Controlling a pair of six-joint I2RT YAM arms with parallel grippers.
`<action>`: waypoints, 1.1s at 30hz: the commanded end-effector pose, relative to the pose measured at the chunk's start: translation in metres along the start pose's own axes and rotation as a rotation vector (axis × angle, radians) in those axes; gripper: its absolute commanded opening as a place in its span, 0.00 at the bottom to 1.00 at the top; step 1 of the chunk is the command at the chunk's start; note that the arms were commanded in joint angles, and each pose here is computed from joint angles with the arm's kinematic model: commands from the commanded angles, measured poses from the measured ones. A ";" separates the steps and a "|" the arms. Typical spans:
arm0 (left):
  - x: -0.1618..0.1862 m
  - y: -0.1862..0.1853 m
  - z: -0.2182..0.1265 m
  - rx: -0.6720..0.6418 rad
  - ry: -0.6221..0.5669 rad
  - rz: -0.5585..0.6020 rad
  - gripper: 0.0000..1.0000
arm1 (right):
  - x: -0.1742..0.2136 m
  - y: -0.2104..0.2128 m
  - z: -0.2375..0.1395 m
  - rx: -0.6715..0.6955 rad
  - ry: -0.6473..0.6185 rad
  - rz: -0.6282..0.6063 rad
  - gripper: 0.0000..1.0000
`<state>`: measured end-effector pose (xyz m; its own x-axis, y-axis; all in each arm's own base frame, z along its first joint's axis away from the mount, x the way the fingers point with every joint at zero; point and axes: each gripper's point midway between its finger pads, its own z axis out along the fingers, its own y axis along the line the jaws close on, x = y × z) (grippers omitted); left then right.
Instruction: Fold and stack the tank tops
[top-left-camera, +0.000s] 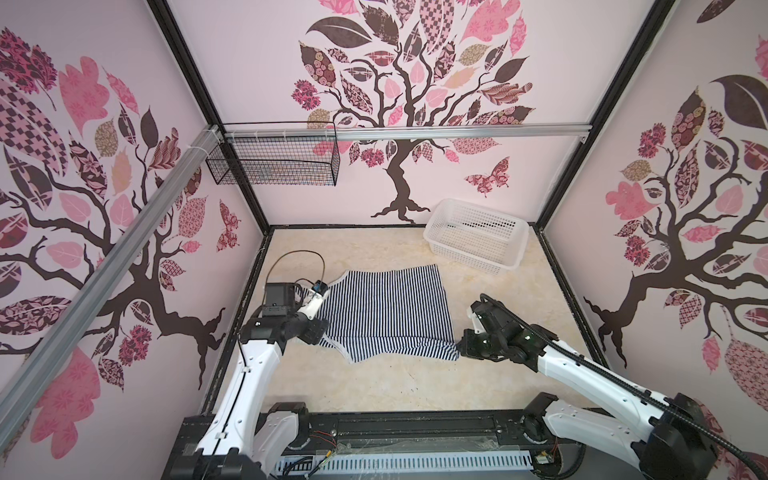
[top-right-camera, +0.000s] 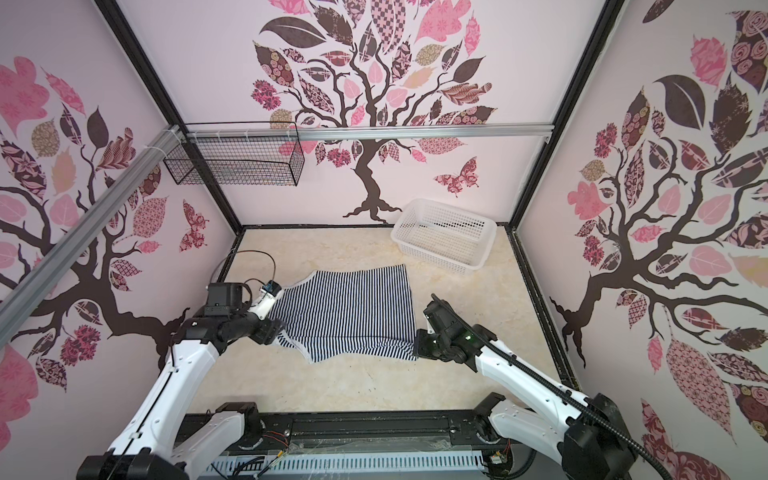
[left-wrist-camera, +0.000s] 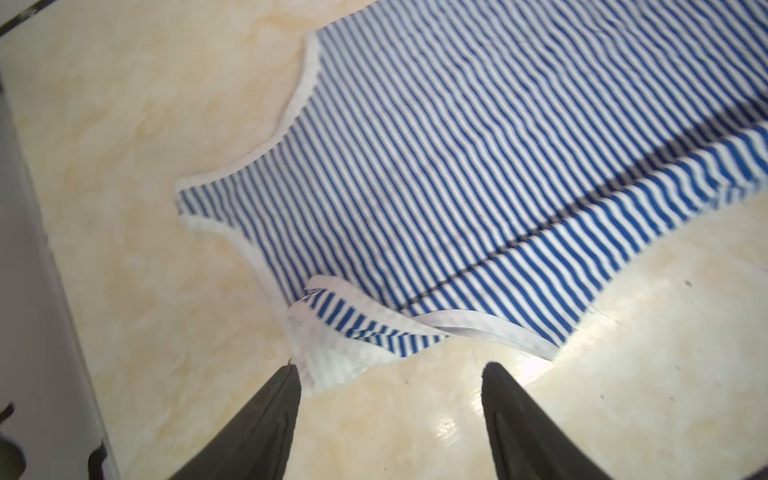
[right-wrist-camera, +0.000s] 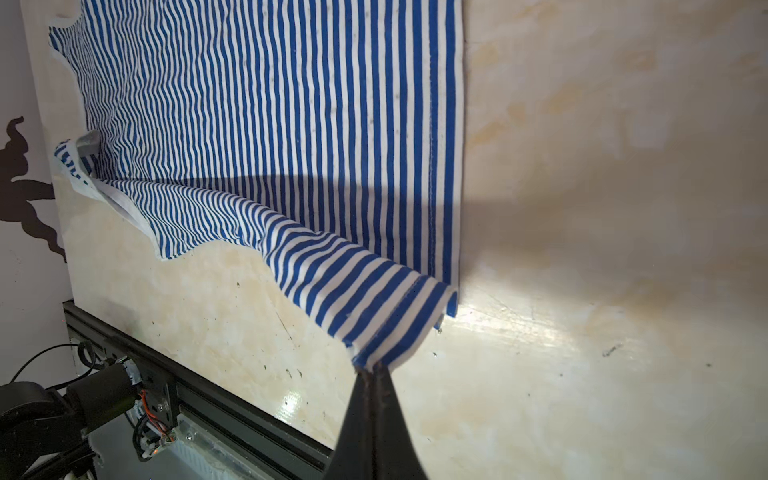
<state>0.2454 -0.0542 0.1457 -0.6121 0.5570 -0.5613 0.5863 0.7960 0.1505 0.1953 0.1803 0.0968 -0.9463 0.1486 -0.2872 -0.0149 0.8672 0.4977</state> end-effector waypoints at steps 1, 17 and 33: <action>0.028 -0.039 0.008 0.047 0.078 0.168 0.73 | 0.003 -0.001 -0.004 0.004 0.000 0.009 0.00; 0.050 -0.104 0.055 0.133 0.143 0.494 0.42 | 0.010 -0.004 -0.001 -0.005 0.006 0.029 0.00; 0.062 -0.120 0.080 0.216 0.201 0.516 0.37 | 0.007 -0.002 0.005 -0.005 0.010 0.036 0.00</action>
<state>0.1813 -0.1295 0.0321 -0.3135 0.9078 -0.2787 0.9075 0.3728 0.1935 0.1894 0.1787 0.0878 -0.9484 0.1754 -0.2641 0.0177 0.8611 0.5081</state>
